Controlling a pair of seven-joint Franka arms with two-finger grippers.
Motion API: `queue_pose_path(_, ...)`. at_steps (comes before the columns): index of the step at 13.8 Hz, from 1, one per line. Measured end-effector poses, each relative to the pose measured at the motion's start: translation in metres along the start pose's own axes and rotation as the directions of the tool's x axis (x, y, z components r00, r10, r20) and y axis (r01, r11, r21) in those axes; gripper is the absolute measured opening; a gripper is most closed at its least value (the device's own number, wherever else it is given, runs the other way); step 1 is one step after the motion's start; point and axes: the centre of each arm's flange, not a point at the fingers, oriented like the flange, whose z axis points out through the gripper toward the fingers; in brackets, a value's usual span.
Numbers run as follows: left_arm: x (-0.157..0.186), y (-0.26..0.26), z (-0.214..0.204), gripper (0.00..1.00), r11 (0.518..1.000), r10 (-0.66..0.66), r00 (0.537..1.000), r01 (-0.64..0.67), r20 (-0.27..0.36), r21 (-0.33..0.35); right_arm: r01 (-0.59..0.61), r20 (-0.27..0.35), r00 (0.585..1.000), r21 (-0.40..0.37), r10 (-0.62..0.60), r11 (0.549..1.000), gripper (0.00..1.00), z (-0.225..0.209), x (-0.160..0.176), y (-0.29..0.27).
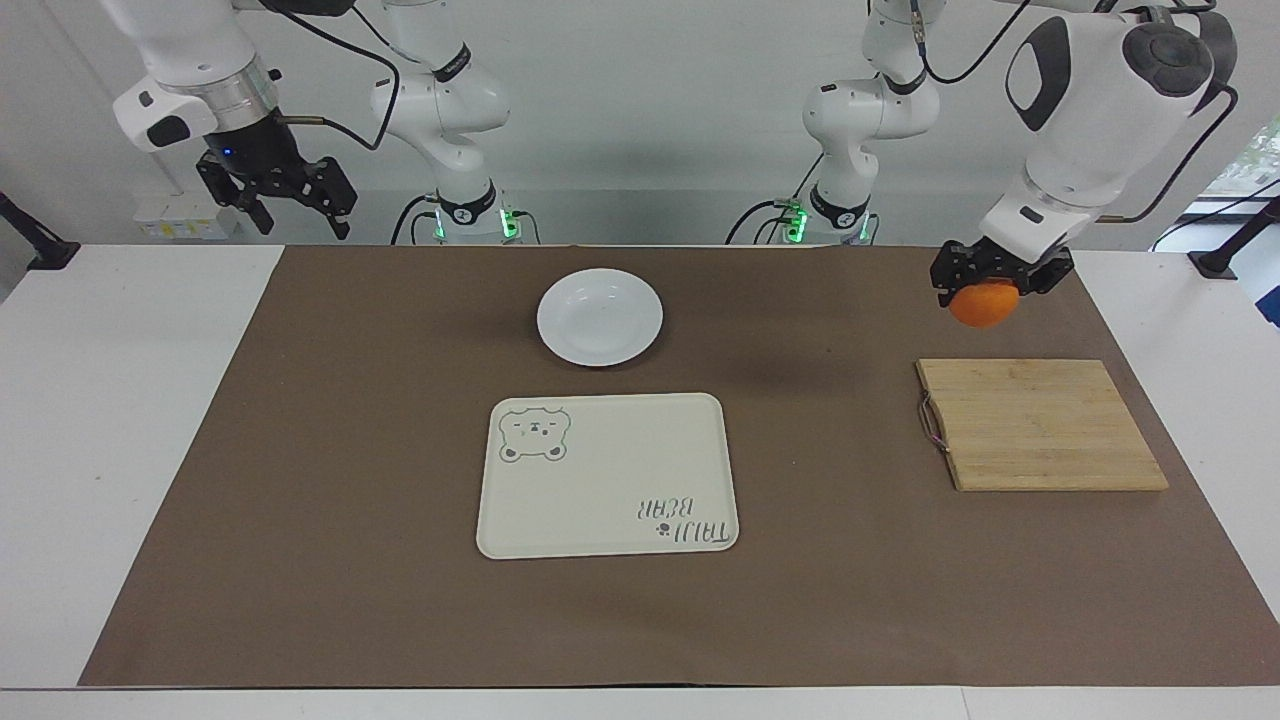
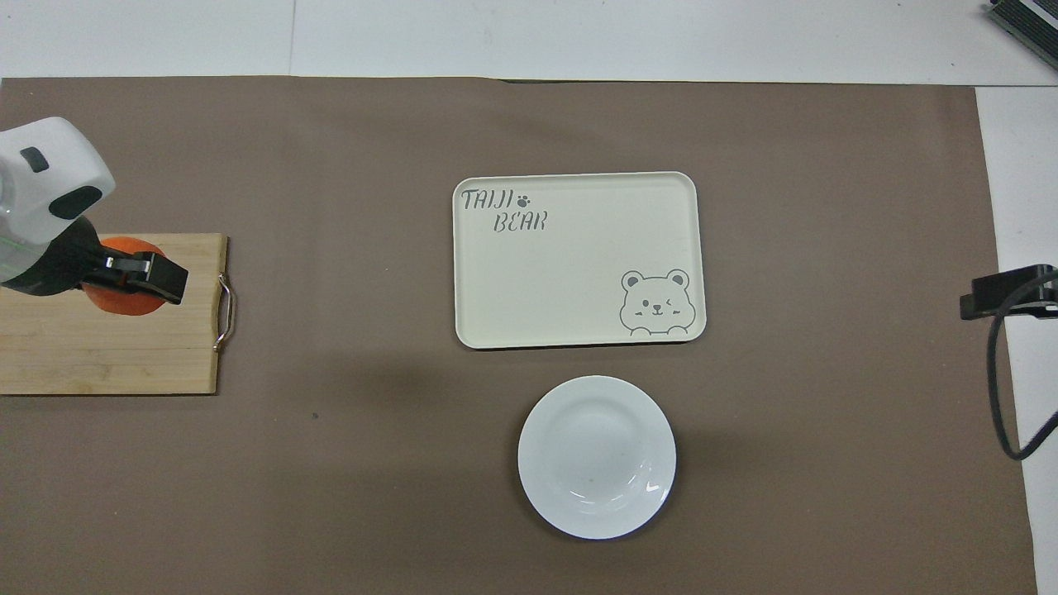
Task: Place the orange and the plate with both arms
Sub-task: 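Carry the orange with the left gripper onto the white plate and release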
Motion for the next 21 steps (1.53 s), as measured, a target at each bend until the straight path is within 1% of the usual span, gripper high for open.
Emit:
queue_pose_path(3,-0.008,0.039,0.002,0.75,0.998,0.069,0.997,-0.069,0.025,0.007,-0.001,0.0,1.0,0.0,0.001,1.0,1.0,0.0,0.0,0.001)
queue_pose_path(5,-0.016,0.069,0.009,0.75,0.993,0.119,0.992,-0.118,0.039,-0.013,-0.001,0.001,1.0,0.0,0.001,1.0,1.0,0.0,0.0,0.001)
queue_pose_path(6,-0.02,0.088,0.01,0.75,0.989,0.149,0.988,-0.148,0.038,-0.026,-0.001,0.001,1.0,0.0,0.001,1.0,1.0,0.0,0.0,0.001)
queue_pose_path(8,-0.027,0.123,0.01,0.75,0.979,0.203,0.979,-0.202,0.022,-0.026,-0.001,0.001,1.0,0.0,0.001,1.0,1.0,0.0,0.0,0.001)
queue_pose_path(11,-0.036,0.172,0.016,0.75,0.971,0.236,0.972,-0.236,0.004,-0.038,-0.001,0.001,1.0,0.0,0.001,1.0,1.0,0.0,0.0,0.001)
queue_pose_path(17,-0.056,0.276,0.066,0.75,0.964,0.258,0.964,-0.261,-0.067,-0.054,-0.001,0.001,1.0,0.0,0.001,1.0,1.0,0.0,0.0,0.001)
queue_pose_path(21,-0.067,0.352,0.114,0.75,0.959,0.268,0.959,-0.275,-0.091,-0.068,-0.001,0.004,1.0,0.0,0.001,1.0,1.0,0.001,0.0,0.001)
